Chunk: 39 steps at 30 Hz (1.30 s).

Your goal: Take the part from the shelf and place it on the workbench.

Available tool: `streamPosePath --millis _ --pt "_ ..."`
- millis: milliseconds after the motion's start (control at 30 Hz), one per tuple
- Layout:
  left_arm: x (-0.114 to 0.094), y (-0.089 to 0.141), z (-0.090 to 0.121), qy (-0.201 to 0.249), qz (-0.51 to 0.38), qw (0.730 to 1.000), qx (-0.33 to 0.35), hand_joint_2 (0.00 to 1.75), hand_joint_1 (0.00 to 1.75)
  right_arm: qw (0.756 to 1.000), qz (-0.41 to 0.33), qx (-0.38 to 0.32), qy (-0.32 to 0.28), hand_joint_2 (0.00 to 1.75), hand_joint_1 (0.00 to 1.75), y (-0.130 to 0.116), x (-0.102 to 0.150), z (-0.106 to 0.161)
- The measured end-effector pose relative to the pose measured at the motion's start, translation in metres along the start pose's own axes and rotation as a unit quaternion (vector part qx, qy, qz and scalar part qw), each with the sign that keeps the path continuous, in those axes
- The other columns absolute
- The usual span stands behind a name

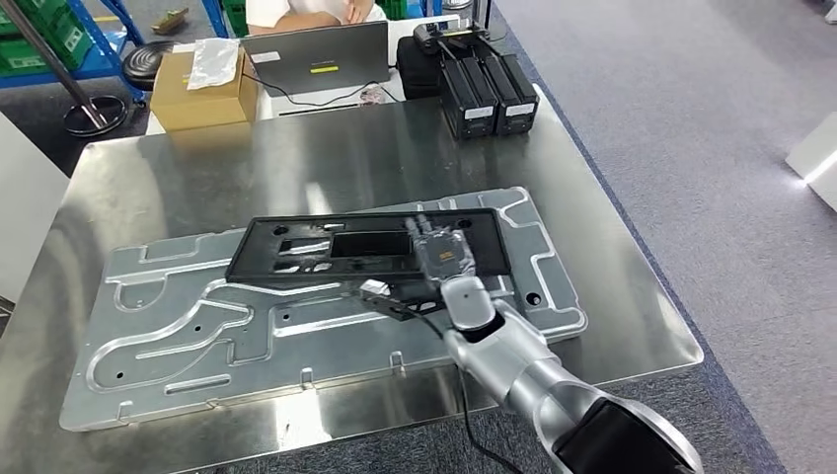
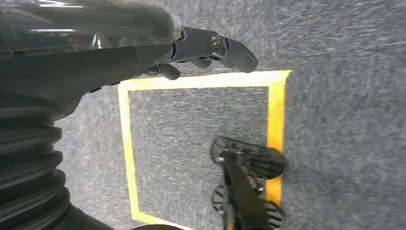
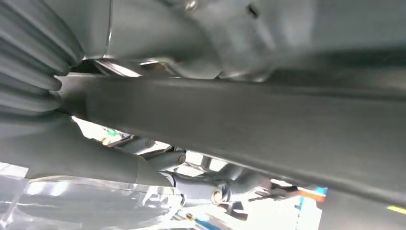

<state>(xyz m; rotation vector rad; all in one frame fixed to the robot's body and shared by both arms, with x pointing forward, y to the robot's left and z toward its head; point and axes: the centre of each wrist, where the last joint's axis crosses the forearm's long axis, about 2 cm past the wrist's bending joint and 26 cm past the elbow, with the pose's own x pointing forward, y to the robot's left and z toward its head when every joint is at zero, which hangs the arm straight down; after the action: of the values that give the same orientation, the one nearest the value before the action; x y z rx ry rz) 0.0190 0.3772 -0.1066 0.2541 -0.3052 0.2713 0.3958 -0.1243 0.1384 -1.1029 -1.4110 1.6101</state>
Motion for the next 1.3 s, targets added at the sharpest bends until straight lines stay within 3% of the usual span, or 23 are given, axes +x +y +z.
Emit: streamPosePath --millis 33,300,433,533,700,800,900,1000,1300 --pt "0.000 0.000 0.000 -0.004 0.000 1.000 0.000 0.00 0.00 1.000 -0.012 -0.006 -0.005 0.00 0.00 0.001 -0.002 0.001" --pt "0.003 0.002 -0.001 -0.022 0.000 1.000 -0.001 0.00 0.00 0.980 -0.181 -0.043 -0.066 0.00 0.00 0.018 -0.005 0.019" --pt "0.003 0.002 -0.001 -0.026 0.000 1.000 -0.001 0.00 0.00 0.949 -0.280 -0.113 -0.090 0.00 0.00 0.019 -0.009 0.029" --pt "0.003 0.002 -0.001 -0.030 0.000 1.000 -0.001 0.00 0.00 0.899 -0.380 -0.179 -0.124 0.00 0.00 0.012 -0.013 0.033" --pt "0.002 0.003 -0.001 -0.038 0.002 0.999 -0.005 0.00 0.00 0.742 -0.575 -0.305 -0.162 0.00 0.00 -0.003 -0.022 0.052" --pt "-0.001 0.004 0.000 -0.044 0.007 0.999 -0.008 0.00 0.00 0.663 -0.633 -0.362 -0.172 0.00 0.00 -0.019 -0.029 0.070" --pt "-0.006 0.004 0.001 -0.049 0.015 0.999 -0.009 0.00 0.00 0.608 -0.654 -0.404 -0.201 0.00 0.00 -0.039 -0.036 0.089" --pt "-0.006 0.004 0.001 -0.053 0.020 0.998 -0.008 0.00 0.00 0.581 -0.644 -0.442 -0.230 0.00 0.00 -0.061 -0.043 0.102" --pt "-0.010 0.001 0.002 -0.052 0.028 0.998 -0.007 0.00 0.00 0.545 -0.613 -0.496 -0.284 0.00 0.00 -0.093 -0.060 0.144"
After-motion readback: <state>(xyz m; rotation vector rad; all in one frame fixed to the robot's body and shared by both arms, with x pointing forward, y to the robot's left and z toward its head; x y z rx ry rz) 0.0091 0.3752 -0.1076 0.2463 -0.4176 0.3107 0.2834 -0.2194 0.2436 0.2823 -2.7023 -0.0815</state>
